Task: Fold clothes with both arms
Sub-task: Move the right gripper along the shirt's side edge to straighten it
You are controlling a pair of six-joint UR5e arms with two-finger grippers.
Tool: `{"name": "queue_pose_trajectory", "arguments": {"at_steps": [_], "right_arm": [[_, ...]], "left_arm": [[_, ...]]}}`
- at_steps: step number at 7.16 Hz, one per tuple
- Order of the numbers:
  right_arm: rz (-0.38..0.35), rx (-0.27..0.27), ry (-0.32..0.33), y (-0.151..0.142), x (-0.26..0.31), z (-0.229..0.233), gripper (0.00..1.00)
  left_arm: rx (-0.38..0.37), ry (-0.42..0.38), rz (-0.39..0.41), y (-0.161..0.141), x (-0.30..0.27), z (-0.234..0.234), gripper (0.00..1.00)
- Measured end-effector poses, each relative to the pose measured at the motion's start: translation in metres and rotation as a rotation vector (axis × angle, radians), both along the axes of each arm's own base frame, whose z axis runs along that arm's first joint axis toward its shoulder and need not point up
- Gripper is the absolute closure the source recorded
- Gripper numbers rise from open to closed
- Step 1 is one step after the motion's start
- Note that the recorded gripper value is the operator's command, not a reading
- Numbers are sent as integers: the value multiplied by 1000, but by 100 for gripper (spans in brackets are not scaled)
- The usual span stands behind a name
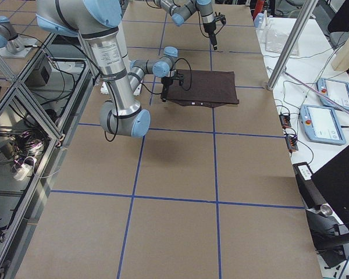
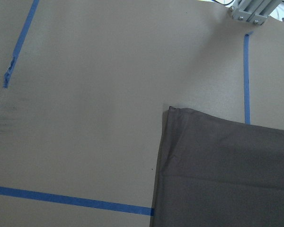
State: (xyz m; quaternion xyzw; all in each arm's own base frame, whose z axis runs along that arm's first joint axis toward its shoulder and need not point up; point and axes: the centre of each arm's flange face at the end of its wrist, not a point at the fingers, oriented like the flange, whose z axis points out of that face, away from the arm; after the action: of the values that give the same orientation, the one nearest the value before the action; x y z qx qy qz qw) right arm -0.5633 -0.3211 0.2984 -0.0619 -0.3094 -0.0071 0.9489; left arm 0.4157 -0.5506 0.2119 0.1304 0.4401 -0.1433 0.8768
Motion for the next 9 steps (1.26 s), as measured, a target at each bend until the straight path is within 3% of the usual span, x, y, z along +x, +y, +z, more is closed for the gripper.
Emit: {"name": "queue_pose_trajectory", "arguments": {"at_steps": [9], "right_arm": [[-11,-2,78,-11,31,22,0]], "left_arm": [[21,41,20,26,-18,-6,0]]}}
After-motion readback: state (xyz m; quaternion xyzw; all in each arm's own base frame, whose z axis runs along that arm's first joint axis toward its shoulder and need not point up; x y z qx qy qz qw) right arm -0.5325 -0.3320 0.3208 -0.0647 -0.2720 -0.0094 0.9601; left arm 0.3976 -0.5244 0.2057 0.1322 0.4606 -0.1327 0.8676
